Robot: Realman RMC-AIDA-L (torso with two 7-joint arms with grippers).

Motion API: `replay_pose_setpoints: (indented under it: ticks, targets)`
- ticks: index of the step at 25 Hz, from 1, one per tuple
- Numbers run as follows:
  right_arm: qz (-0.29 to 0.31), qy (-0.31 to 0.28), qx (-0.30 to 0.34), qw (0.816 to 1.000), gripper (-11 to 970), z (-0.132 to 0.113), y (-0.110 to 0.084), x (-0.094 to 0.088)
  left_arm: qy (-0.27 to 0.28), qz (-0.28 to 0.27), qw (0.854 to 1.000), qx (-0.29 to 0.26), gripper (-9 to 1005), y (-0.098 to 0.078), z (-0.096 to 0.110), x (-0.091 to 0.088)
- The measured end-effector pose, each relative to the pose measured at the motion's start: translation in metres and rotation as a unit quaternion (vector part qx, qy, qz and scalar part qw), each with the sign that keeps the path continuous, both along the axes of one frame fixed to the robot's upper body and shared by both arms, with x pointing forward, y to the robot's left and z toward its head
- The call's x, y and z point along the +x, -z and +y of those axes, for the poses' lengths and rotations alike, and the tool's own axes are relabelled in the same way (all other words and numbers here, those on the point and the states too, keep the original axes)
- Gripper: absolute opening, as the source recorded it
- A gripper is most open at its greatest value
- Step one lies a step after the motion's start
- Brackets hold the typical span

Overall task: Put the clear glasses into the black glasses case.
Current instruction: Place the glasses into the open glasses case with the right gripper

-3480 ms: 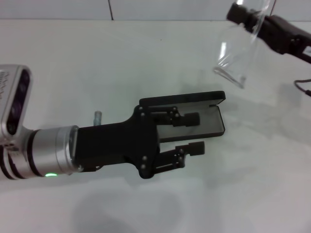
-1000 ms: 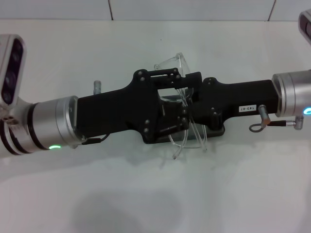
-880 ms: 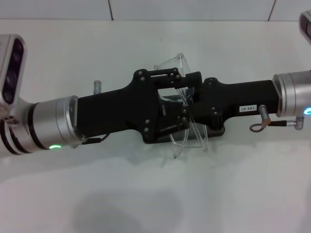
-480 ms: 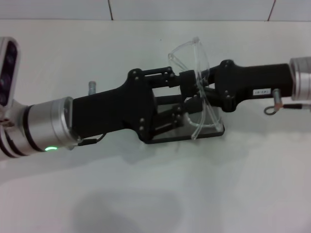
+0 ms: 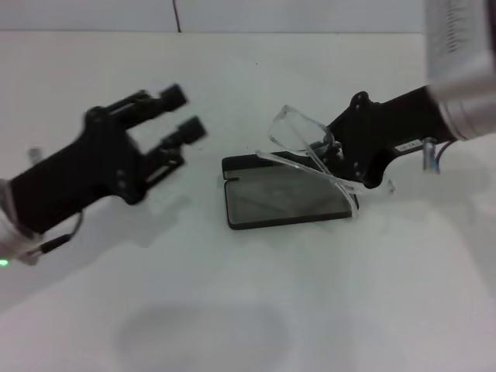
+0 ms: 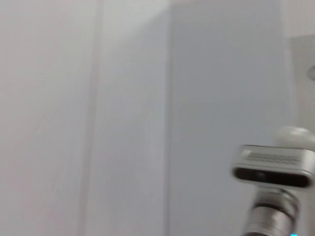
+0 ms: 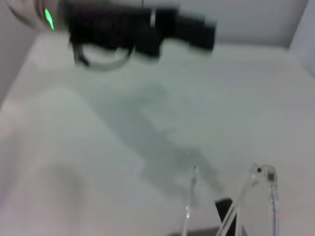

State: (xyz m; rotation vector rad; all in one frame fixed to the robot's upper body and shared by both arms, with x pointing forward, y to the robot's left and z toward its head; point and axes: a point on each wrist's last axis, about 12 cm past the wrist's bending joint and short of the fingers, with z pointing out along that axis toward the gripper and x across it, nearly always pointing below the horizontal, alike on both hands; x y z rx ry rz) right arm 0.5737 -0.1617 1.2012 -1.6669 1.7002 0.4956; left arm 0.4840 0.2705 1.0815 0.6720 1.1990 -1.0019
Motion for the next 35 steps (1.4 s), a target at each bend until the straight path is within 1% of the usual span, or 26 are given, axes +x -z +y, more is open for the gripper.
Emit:
replay_pose_setpoints:
  ticks: [2, 6, 10, 14, 21, 22, 24, 34, 35]
  targets:
    - [-0.012, -0.002, -0.037, 0.999, 120, 0.010, -0.002, 0.001, -0.022, 0.003, 1.000, -0.002, 540, 0.003, 0.008, -0.004]
    - [-0.024, -0.014, -0.116, 0.993, 122, 0.034, 0.000, 0.002, -0.033, 0.006, 0.999, -0.003, 541, 0.004, 0.012, -0.007]
    - [-0.056, -0.019, -0.191, 0.980, 124, 0.060, 0.012, 0.001, -0.033, 0.007, 0.999, -0.001, 542, 0.005, 0.012, -0.007]
    - [-0.104, -0.025, -0.231, 0.967, 126, 0.076, 0.026, -0.006, -0.029, 0.007, 1.000, 0.000, 543, 0.005, 0.010, -0.008]
    - [-0.155, -0.043, -0.248, 0.955, 130, 0.089, 0.040, -0.016, -0.026, 0.007, 1.000, 0.002, 544, 0.006, 0.009, -0.007]
    - [-0.155, -0.043, -0.248, 0.955, 130, 0.089, 0.040, -0.016, -0.026, 0.007, 1.000, 0.002, 545, 0.006, 0.009, -0.008]
    - [-0.179, -0.052, -0.254, 0.949, 131, 0.091, 0.046, -0.021, -0.026, 0.008, 1.000, 0.002, 545, 0.006, 0.009, -0.008]
    - [-0.228, -0.067, -0.260, 0.936, 137, 0.091, 0.059, -0.032, -0.027, 0.012, 1.000, 0.001, 547, 0.007, 0.009, -0.009]
    - [-0.244, -0.068, -0.261, 0.931, 137, 0.090, 0.062, -0.035, -0.027, 0.012, 1.000, 0.000, 548, 0.007, 0.009, -0.008]
